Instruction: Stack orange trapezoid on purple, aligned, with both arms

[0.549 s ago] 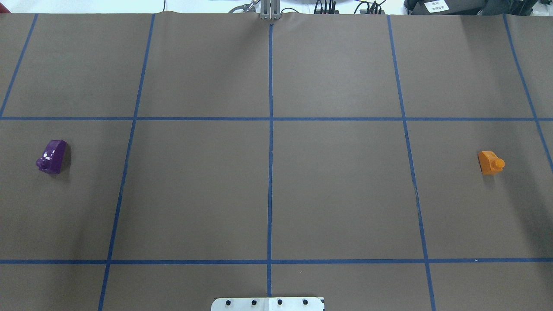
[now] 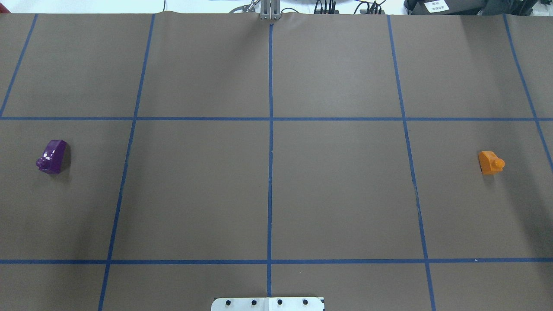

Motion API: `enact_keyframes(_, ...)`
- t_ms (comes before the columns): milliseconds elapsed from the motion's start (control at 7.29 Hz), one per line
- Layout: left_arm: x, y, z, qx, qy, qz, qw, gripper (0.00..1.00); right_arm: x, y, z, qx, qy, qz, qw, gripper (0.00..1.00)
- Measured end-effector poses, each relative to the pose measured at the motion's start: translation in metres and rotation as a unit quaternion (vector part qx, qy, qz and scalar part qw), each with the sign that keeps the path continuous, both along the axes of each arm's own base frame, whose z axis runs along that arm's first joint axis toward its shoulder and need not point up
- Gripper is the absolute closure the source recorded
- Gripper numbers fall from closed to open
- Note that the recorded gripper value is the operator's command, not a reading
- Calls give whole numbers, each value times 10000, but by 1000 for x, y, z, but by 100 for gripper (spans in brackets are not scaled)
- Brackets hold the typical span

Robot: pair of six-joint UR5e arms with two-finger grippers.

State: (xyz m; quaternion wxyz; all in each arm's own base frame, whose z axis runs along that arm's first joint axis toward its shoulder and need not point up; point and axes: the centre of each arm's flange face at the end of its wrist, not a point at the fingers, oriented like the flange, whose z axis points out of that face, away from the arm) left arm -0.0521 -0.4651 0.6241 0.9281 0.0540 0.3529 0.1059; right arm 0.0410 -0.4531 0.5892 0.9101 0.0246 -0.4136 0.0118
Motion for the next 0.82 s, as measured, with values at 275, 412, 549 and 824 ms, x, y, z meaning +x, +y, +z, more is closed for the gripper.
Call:
enact_keyframes(275,5,-16,-40,502,74,42,9987,0,0,-8,-17,191,-9,-1,9998,0)
enact_keyframes(412,18,-23,-62,593,142,23,9981,0,0,-15,-29,320,-24,0,9995,0)
enact_keyframes(549,46,-25,-80,364,269,-148,9989,0,0,-17,-32,352,-25,2,9994,0)
enact_keyframes(824,136,-17,-105,-310,406,-607,9968,0,-1,-18,-33,291,-32,59,9996,0)
